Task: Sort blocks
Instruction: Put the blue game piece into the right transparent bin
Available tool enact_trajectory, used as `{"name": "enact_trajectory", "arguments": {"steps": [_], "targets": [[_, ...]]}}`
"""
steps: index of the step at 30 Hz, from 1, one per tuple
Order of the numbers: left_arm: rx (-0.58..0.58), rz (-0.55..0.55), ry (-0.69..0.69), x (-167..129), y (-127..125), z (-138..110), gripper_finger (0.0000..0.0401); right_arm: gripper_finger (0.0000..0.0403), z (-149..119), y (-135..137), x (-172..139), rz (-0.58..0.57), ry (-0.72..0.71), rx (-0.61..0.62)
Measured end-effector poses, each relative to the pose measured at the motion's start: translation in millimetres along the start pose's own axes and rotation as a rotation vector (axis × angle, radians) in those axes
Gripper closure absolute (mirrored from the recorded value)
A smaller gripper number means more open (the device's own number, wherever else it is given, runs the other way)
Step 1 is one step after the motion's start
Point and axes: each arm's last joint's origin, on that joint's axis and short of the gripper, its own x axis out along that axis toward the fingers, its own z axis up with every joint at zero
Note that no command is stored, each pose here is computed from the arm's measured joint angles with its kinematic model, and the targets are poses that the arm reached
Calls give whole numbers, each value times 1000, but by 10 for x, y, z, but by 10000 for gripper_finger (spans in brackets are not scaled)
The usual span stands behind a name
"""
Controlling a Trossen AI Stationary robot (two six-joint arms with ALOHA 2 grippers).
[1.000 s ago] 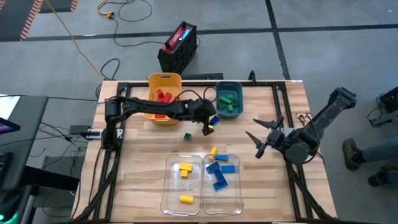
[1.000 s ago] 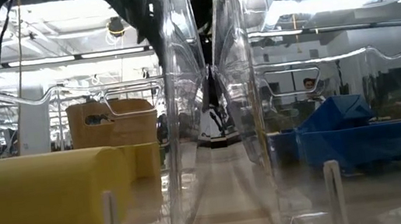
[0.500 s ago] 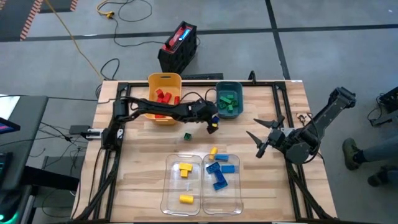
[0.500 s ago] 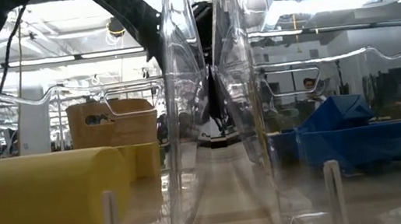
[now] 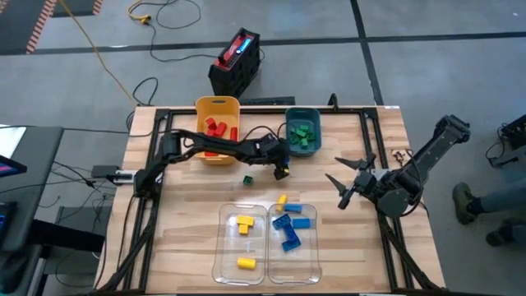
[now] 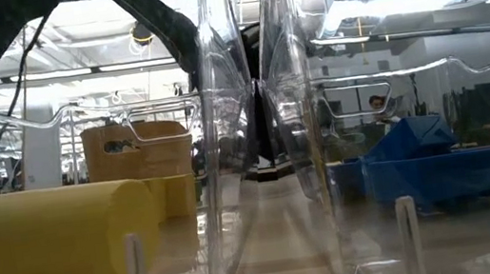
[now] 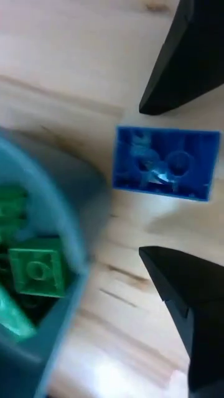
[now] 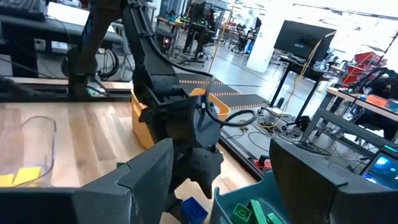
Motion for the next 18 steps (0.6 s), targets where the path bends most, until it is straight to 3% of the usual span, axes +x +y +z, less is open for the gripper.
{"name": "enact_trajectory", "arguments": {"steps": [7, 14, 18], "targets": [[107, -75, -2, 8, -51, -8, 136, 121, -2, 0, -3, 1, 0, -4], [130, -85, 49, -50, -94, -39, 259, 121, -3, 0, -5, 3, 0, -3], [178, -96, 70, -210, -133, -8, 265, 121, -4, 0, -5, 2, 0, -4]]}}
